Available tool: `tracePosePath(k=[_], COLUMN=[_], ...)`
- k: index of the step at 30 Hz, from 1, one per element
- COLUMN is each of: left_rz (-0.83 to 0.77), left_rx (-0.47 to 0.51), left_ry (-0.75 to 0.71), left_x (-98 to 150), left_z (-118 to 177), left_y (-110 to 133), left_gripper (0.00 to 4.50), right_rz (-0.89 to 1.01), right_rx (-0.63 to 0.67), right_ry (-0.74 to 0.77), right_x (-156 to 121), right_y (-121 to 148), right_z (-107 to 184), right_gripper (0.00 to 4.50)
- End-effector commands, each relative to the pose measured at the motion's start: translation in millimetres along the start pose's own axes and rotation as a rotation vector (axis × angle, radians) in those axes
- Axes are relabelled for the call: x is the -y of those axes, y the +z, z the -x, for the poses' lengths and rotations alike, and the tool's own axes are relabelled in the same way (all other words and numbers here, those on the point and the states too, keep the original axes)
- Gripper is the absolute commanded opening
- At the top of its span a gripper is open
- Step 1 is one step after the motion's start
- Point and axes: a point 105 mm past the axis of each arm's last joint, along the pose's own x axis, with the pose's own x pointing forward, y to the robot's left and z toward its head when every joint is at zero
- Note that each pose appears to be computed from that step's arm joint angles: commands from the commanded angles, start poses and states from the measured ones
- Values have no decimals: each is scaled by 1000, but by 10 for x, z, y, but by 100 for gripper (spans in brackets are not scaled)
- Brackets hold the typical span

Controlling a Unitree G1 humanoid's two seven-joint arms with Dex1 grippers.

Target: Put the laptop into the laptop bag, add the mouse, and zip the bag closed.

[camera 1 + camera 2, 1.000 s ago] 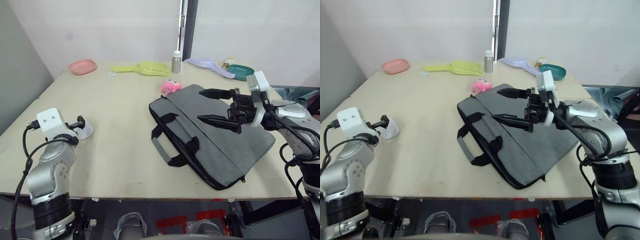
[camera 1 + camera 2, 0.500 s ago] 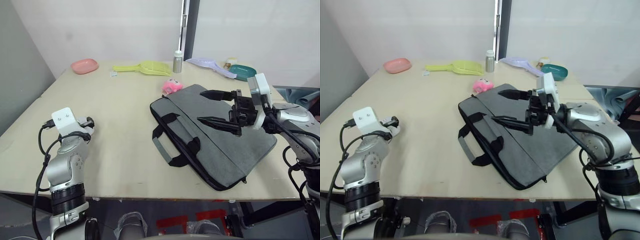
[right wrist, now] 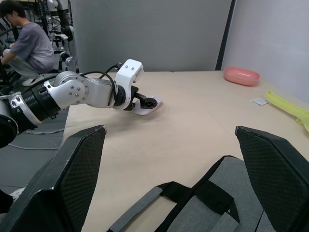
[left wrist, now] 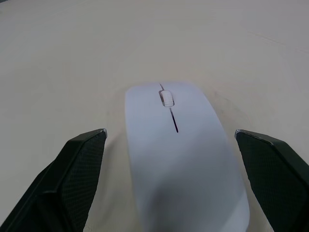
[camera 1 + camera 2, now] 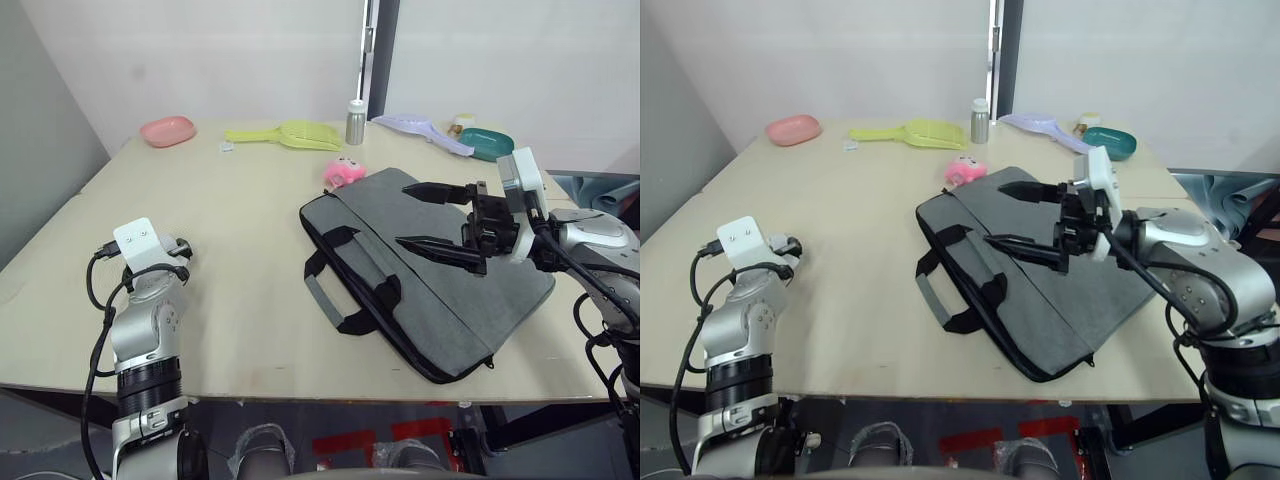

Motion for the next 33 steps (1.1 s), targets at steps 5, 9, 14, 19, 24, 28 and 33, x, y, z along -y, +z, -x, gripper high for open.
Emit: tracePosePath(k=[5,9,14,19,24,28,33], left_rz=[35,37,18,29,-4,-126,-287], left_rx=[22,7,18,29,72,174,206], left_ry=[-3,5,24,38,2,-257,-761], left_x=[22,17,-6,-35,-45,151,545], left_z=[-9,-22,-21,-11,6,55,329], left_y=[87,55,73,104,251,543,703], left_gripper=[450,450,367,282,282,282,282], right_rz=[56,59,59,55,40,113,57], right_rx=[30,22,23,28,13,-113,-219], right_ry=[-5,-4,-6,-5,-41,-198,-187], right_x=[-61,-68,-69,-83,-59,66,-25], right_y=[149,142,149,146,101,-80,-465], right_z=[19,25,29,16,7,-23,-204], right_gripper=[447,447,450,450,450,450,450])
